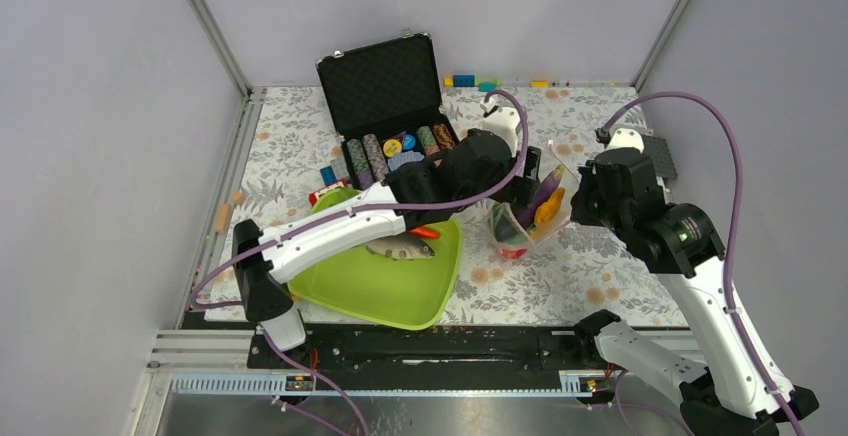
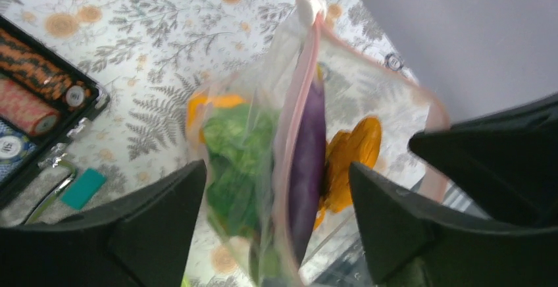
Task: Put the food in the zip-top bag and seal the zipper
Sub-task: Adjust the zipper food storage bag at the center of the board, then pick up the fake fish from the bin.
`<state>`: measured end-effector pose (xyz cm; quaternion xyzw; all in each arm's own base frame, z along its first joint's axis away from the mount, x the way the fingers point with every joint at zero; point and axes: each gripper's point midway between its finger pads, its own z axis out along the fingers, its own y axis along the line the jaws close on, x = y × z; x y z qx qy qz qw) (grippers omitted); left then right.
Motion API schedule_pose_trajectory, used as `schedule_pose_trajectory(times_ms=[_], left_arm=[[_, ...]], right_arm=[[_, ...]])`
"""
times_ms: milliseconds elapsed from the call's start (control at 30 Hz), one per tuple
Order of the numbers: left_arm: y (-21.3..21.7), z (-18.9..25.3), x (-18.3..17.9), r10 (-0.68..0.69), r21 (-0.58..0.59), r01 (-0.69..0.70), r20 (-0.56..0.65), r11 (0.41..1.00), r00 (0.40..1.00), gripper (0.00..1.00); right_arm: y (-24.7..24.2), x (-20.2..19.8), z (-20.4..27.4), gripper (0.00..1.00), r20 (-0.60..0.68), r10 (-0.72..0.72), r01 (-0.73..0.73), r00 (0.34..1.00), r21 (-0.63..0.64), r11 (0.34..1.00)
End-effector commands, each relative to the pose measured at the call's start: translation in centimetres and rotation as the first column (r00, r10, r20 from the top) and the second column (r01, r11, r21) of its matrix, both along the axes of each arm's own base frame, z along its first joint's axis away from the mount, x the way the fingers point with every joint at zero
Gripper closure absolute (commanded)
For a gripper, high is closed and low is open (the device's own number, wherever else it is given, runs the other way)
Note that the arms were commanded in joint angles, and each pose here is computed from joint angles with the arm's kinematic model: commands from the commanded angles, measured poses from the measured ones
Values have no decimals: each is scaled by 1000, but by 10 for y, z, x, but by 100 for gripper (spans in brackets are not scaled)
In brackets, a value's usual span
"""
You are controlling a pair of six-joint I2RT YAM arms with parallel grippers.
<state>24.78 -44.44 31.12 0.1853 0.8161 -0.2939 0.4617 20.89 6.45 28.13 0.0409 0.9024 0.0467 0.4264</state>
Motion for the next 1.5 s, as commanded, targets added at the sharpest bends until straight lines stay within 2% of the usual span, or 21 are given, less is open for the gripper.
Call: schedule_pose_trajectory(times_ms=[0,167,300,367,433,567,767,933,1100,1333,1467], left_arm=[[26,39,-8,13,-87,-8,55,996,998,4],[89,32,-14,138,-106,-134,28,985,990,1],[154,-9,-12,305,-114,-316,-101,942,947,1],[188,-47,-11,406,-90,-428,-188,899,894,1],[218,-79,-11,507,-82,-550,-292,831,811,1],[259,-127,-15,617,-63,-694,-404,717,675,1],[280,-165,-5,683,-80,-806,-487,587,545,1],[275,-198,6,661,-71,-846,-590,529,463,2],[278,-224,5,684,4,-888,-640,460,351,11],[295,-259,-10,744,149,-920,-641,362,189,24],[295,-273,-11,740,158,-928,-654,337,157,30]], right_arm=[[8,5,18,100,55,16,-19,998,52,998],[7,3,17,100,58,20,-22,998,48,999],[6,4,14,100,50,17,-19,999,36,999],[6,4,12,100,45,19,-20,999,35,999],[7,5,12,100,44,21,-23,999,37,999],[7,5,10,100,39,22,-23,999,33,999],[9,7,7,100,34,30,-31,999,32,999],[9,7,6,100,36,31,-32,999,28,999],[7,7,6,100,38,27,-28,999,21,999],[6,9,4,100,34,19,-20,999,10,1000],[6,9,3,100,30,21,-21,999,5,1000]])
